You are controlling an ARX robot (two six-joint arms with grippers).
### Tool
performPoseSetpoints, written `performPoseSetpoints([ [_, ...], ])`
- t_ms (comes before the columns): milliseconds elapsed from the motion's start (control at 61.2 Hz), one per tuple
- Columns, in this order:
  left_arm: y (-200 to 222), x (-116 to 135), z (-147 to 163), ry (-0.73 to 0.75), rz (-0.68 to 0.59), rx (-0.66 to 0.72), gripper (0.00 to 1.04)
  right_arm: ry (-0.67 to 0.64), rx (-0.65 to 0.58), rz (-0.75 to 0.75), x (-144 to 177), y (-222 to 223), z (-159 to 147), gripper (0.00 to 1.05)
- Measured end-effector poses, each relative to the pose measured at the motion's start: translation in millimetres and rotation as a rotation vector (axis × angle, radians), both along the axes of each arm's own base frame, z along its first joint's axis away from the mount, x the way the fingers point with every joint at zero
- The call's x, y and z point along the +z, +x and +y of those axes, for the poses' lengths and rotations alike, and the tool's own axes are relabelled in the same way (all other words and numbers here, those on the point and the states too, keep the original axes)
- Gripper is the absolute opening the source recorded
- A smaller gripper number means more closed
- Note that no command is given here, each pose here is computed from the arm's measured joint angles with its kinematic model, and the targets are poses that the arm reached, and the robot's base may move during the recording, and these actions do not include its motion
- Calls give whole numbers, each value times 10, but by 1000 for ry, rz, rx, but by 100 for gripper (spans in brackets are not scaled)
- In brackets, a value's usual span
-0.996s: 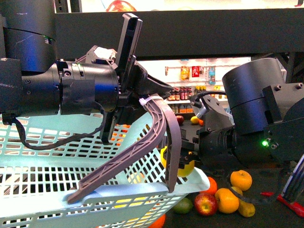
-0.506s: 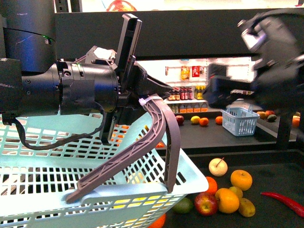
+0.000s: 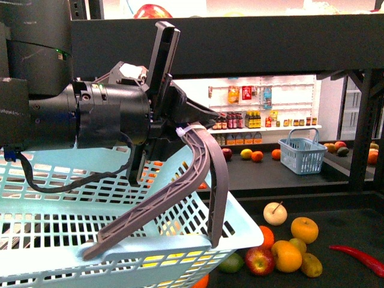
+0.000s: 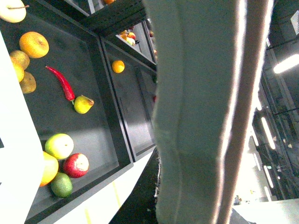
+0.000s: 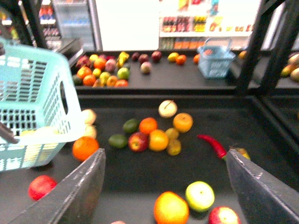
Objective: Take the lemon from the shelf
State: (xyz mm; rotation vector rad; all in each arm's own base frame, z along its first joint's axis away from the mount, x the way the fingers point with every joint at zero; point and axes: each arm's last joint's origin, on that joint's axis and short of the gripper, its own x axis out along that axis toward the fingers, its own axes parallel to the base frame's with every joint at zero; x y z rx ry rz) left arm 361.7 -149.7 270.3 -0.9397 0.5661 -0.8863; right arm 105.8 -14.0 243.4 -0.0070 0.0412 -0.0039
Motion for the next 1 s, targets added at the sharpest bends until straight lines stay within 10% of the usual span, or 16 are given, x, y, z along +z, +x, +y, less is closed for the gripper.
performPoseSetpoints([
  [425,0,-3,-2,0,1,-2,7,-7,3,-34,-422,-77,136,2],
  [996,1,-3,-1,0,1,-1,7,-3,4,-33,-658,-78,137,3],
])
